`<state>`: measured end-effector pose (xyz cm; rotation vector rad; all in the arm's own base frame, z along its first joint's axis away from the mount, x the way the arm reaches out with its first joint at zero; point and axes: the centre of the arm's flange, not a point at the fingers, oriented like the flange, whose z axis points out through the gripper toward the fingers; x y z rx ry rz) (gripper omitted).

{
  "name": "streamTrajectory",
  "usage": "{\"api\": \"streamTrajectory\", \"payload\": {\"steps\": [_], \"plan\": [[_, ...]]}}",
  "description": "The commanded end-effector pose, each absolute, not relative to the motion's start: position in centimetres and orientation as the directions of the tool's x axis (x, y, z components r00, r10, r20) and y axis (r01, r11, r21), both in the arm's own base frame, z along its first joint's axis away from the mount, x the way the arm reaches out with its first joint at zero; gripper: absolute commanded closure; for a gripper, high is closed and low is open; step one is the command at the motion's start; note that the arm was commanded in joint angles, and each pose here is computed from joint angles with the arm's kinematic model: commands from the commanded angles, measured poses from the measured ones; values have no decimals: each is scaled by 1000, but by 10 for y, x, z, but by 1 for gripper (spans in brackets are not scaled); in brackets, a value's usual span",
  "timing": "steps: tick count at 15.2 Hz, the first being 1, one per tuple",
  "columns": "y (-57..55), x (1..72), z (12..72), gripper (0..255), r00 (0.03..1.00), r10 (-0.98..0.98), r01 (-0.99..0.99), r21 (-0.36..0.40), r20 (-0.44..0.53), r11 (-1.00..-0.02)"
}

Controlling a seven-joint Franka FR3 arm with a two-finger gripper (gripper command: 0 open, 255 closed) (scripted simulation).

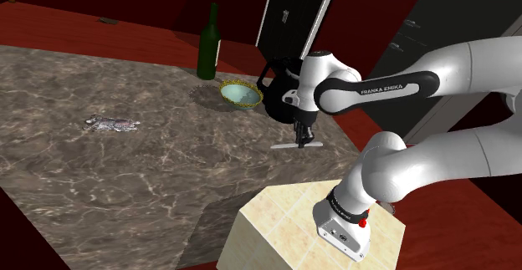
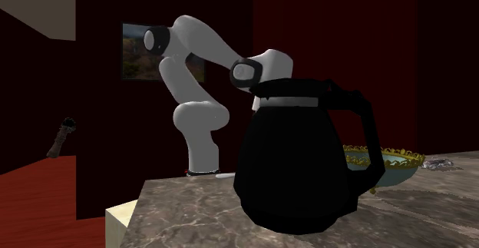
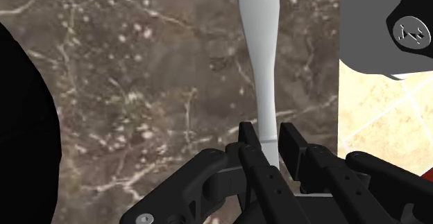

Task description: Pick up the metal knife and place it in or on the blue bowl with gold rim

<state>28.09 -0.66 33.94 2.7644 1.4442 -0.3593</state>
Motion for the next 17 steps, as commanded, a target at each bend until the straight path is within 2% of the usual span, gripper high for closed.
{"api": "streamTrajectory", "payload": {"steps": [1, 17], "plan": [[-5, 280, 347, 255, 550, 810, 810, -107, -205, -577], [-5, 280, 432, 255, 550, 810, 810, -107, -205, -577]]}}
